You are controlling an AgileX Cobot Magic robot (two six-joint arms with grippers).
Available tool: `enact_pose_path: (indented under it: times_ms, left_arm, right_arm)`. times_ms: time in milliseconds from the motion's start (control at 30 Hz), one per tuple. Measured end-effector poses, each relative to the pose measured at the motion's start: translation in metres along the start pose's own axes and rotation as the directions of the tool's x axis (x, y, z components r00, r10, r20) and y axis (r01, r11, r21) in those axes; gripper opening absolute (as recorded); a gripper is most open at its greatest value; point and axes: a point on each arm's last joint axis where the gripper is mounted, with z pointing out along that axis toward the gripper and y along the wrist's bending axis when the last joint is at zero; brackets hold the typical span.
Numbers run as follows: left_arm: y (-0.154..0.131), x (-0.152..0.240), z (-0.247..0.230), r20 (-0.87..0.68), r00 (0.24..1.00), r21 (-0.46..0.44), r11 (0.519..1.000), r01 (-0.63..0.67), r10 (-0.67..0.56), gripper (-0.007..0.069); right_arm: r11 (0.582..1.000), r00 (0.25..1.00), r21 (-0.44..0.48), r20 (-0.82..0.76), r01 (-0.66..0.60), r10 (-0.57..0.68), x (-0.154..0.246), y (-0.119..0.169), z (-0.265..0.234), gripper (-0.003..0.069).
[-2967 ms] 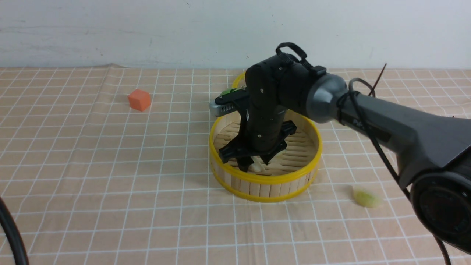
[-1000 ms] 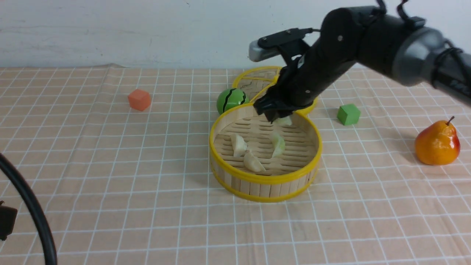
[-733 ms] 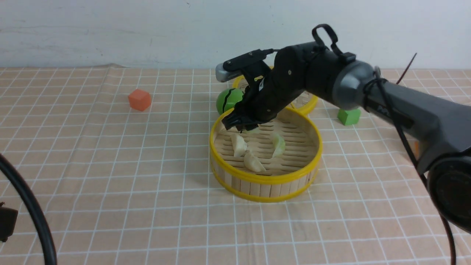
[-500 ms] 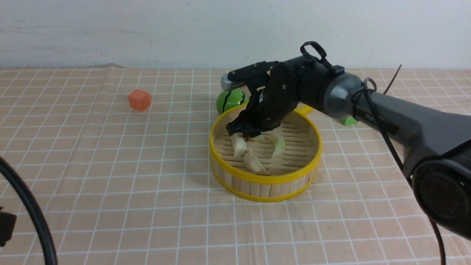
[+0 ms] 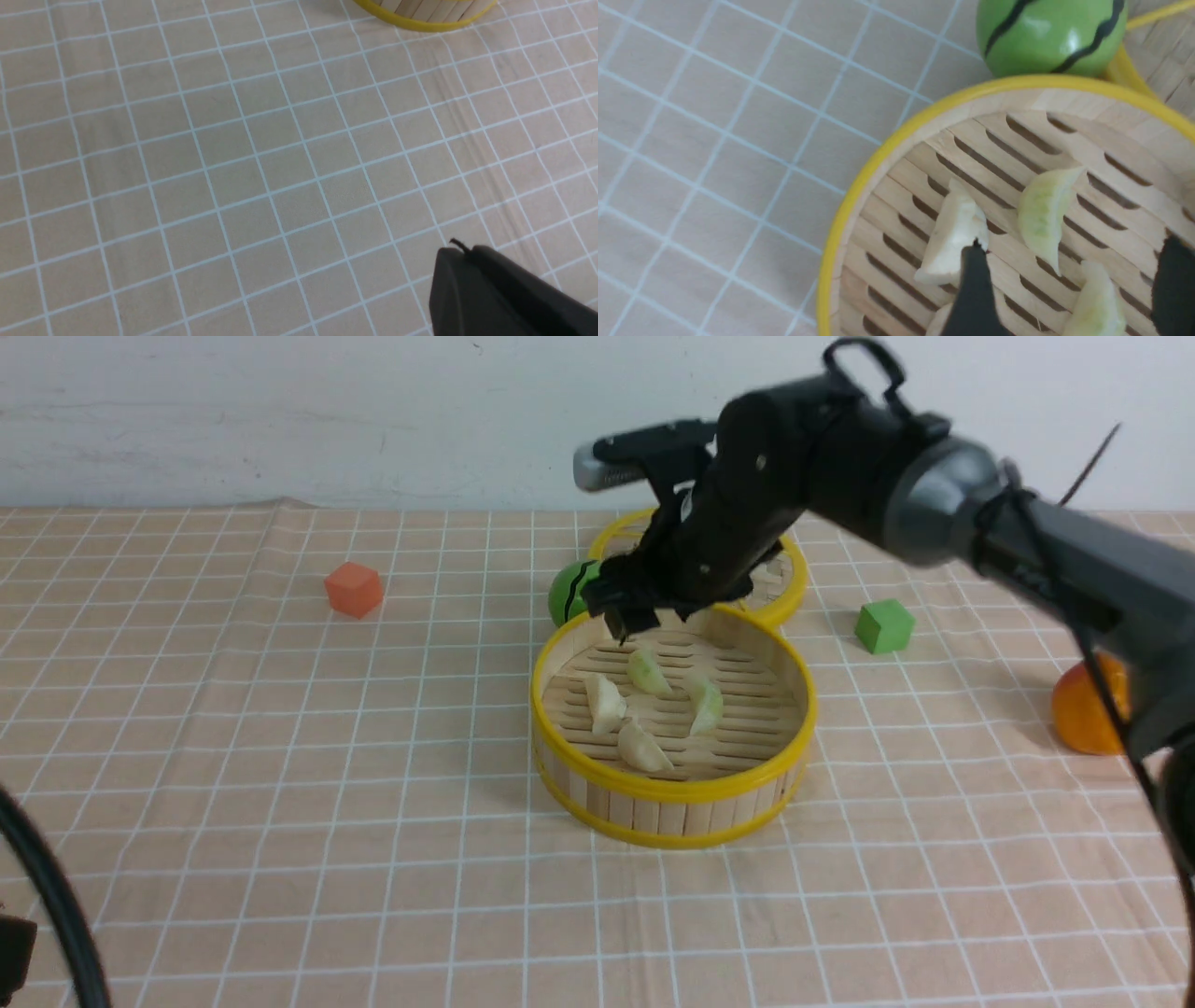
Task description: Put the dumplings into the steamer on the table with the brown tablecloth.
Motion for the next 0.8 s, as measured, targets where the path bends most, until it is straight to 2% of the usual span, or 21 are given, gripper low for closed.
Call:
enact_pose_path:
  times_ms: [67,100,133,200,300,333,367,400,433,467,600,800]
  left_arm:
    - [0.005,0.013,-0.002,0.035,0.999,0.017,1.000,0.002,-0.002,0.0003]
    - [0.008,0.023,-0.001,0.065,0.998,0.028,1.000,0.002,-0.003,0.0003]
    - [0.009,0.025,-0.001,0.071,0.997,0.030,1.000,0.002,-0.004,0.0003]
    - [0.017,0.047,0.003,0.161,0.987,0.063,0.998,-0.004,-0.007,0.0004]
    - [0.022,0.062,0.007,0.248,0.969,0.099,0.995,-0.011,-0.014,0.0007]
    - [0.025,0.071,0.011,0.327,0.945,0.131,0.991,-0.020,-0.024,0.0009]
    - [0.026,0.075,0.012,0.373,0.927,0.149,0.989,-0.027,-0.030,0.0011]
    - [0.026,0.076,0.012,0.381,0.924,0.152,0.988,-0.029,-0.032,0.0011]
    - [0.028,0.080,0.012,0.446,0.894,0.177,0.983,-0.041,-0.043,0.0012]
    - [0.028,0.082,0.014,0.472,0.880,0.186,0.981,-0.047,-0.048,0.0013]
    - [0.029,0.086,0.018,0.506,0.861,0.201,0.978,-0.056,-0.055,0.0015]
    - [0.029,0.088,0.023,0.496,0.867,0.196,0.979,-0.055,-0.051,0.0018]
  right_arm:
    - [0.999,0.999,-0.027,0.025,0.039,-0.039,-0.007,0.006,-0.030,0.0432]
    - [0.997,0.997,-0.040,0.051,0.066,-0.063,-0.011,0.009,-0.053,0.0391]
    - [0.997,0.996,-0.042,0.049,0.070,-0.068,-0.011,0.010,-0.057,0.0391]
    - [0.991,0.990,-0.059,0.085,0.116,-0.111,-0.015,0.017,-0.104,0.0295]
    - [0.987,0.985,-0.067,0.107,0.145,-0.137,-0.014,0.021,-0.136,0.0211]
    - [0.985,0.982,-0.080,0.123,0.155,-0.145,-0.010,0.025,-0.159,0.0134]
    - [0.984,0.981,-0.088,0.126,0.157,-0.145,-0.007,0.026,-0.170,0.0094]
    - [0.984,0.981,-0.089,0.127,0.156,-0.144,-0.006,0.026,-0.171,0.0094]
    - [0.982,0.981,-0.102,0.130,0.159,-0.145,0.002,0.029,-0.183,0.0029]
    - [0.981,0.982,-0.108,0.123,0.159,-0.145,0.008,0.029,-0.185,0.0005]
    - [0.979,0.977,-0.130,0.162,0.158,-0.136,0.033,0.031,-0.200,-0.0020]
    - [0.971,0.920,-0.137,0.369,0.196,-0.134,0.093,0.035,-0.237,-0.0019]
